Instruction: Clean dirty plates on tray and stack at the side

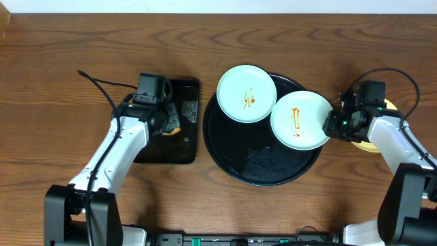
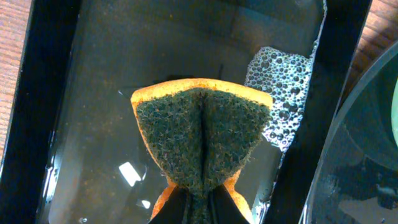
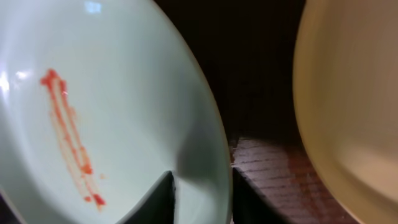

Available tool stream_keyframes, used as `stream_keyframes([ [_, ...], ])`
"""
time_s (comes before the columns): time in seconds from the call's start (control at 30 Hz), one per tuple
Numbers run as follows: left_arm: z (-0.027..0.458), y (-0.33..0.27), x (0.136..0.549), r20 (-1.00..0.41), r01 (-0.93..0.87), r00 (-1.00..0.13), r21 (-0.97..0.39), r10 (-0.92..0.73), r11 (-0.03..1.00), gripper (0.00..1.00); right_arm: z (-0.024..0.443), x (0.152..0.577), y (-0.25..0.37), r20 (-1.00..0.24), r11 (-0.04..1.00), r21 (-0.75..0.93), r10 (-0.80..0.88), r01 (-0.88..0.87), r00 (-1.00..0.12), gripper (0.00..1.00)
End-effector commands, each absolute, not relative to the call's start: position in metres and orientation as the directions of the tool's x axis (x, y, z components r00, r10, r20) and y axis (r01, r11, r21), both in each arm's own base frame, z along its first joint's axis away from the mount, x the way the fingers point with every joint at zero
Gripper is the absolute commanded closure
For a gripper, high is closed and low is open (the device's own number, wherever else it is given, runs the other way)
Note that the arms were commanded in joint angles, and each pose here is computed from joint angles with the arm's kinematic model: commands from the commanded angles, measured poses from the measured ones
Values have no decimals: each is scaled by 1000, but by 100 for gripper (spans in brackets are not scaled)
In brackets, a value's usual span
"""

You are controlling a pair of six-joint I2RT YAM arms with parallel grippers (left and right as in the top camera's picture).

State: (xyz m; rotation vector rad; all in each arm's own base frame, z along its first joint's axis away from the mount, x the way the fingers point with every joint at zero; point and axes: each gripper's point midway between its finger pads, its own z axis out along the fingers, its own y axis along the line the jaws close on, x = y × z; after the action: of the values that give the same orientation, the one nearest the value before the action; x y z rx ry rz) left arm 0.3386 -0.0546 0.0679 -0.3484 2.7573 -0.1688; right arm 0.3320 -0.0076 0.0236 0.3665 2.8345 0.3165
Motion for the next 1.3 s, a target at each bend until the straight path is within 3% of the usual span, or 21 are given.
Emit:
stream_keyframes([
  [0.0,65,-53,336,-324,-213,-912,-150,-252,965,92,17,327,-3,-203,942,248,281,228,-938,88],
  [0.13,65,-53,336,-323,-213,-912,-151,-252,965,92,19,322,-2,-187,941,246,281,232,-941,98],
  [0.5,65,-62,335,-308,-195,-918,-197,-250,961,92,54,309,24,-186,914,365,257,176,-948,99],
  [0.77,69,-93,331,-281,-104,-941,-295,-190,950,92,44,290,68,-138,923,376,148,86,-979,99],
  [1.27,76,-229,276,-317,269,-936,-355,155,895,92,1,253,114,-99,937,345,94,55,-991,99],
])
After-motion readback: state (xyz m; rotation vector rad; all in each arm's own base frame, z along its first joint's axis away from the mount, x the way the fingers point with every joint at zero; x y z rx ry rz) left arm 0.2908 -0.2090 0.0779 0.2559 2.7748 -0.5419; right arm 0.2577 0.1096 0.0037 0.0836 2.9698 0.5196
